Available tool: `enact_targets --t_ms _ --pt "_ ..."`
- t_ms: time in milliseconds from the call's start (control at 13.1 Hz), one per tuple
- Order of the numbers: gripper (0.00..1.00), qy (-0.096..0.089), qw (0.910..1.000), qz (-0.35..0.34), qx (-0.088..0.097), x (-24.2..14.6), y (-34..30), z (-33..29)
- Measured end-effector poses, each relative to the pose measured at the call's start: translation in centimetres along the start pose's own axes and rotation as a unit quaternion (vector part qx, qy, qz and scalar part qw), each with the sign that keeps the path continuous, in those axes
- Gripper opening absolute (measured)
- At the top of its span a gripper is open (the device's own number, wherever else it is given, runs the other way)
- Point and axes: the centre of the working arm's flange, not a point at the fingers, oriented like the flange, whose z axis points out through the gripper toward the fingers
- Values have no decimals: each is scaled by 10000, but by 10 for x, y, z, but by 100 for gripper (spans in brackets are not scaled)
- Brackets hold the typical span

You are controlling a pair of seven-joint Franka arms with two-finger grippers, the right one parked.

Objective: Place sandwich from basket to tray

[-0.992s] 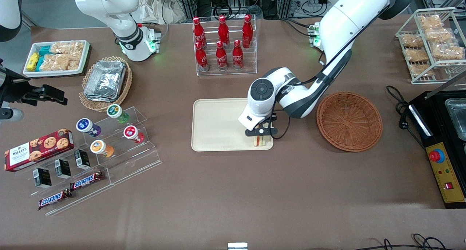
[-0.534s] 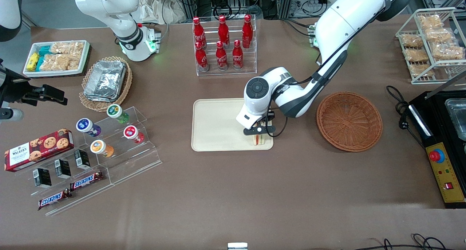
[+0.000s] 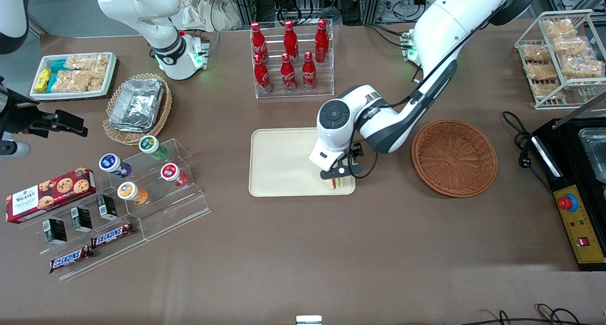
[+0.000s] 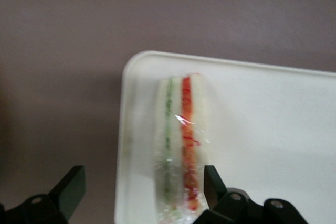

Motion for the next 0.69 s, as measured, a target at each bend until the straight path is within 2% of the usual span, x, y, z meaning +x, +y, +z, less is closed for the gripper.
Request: enact_targets --t_ms 76,153,229,458,686 --pt "100 -28 9999 -29 161 9 -7 -21" --pt "100 -67 9997 -30 213 16 -14 -45" --pt "100 -91 9999 -6 136 20 -20 -71" --pt "100 6 9996 -211 -189 30 -50 -138" --pt "100 41 9980 -375 -499 48 -116 -204"
